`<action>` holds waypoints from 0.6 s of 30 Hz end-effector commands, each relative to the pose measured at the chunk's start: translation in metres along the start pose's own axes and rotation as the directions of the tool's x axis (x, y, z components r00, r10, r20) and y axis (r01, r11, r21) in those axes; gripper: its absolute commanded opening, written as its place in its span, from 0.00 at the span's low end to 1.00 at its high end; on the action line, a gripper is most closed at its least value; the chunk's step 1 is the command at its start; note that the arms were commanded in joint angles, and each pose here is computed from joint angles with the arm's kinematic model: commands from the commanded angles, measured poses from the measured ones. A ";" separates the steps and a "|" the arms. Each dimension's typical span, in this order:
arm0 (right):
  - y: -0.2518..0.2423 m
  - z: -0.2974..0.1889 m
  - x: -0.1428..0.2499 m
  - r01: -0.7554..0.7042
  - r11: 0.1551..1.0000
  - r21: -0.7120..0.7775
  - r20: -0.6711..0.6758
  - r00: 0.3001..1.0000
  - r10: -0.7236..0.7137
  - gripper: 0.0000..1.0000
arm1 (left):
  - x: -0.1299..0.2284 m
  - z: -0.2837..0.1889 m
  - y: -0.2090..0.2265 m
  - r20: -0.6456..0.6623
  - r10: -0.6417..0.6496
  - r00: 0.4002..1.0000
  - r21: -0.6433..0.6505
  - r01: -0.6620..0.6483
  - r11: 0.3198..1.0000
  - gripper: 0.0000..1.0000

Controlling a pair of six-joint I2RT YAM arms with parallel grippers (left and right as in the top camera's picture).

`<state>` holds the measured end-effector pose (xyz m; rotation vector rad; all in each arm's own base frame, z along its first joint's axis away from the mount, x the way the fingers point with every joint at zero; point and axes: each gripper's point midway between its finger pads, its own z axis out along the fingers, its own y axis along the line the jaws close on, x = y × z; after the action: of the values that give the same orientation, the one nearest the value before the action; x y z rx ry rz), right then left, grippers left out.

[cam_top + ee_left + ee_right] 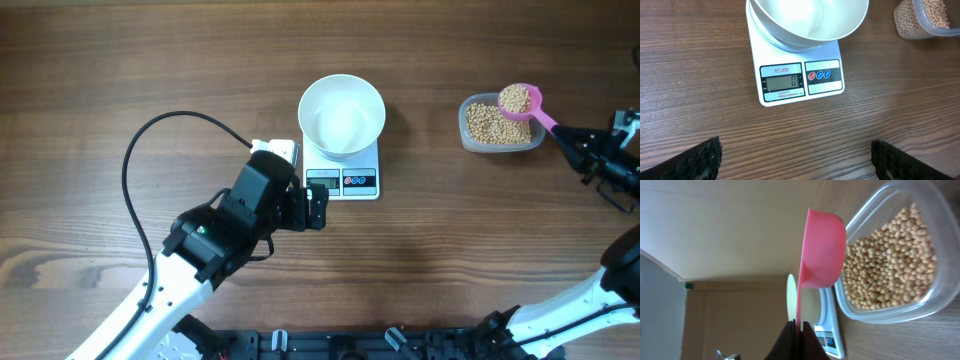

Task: Scoop item into bowl and weigh 150g on scale
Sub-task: 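Lift the filled scoop with the right gripper toward the bowl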

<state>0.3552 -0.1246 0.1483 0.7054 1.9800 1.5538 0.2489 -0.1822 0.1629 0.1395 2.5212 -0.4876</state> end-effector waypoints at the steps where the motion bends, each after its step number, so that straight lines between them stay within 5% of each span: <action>1: 0.018 0.001 0.003 0.028 0.996 -0.085 0.011 1.000 -0.027 0.04 | -0.001 0.000 -0.003 -0.002 -0.002 1.000 0.009 0.002 1.000 1.00; 18: 0.111 0.102 0.092 0.142 0.985 -0.101 -0.323 0.931 -0.167 0.04 | -0.001 0.000 -0.003 -0.002 -0.002 1.000 0.008 0.002 1.000 1.00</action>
<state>0.3647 0.0085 0.2129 0.2441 2.0805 1.6976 0.2488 -0.1821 0.1629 0.1395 2.5215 -0.4874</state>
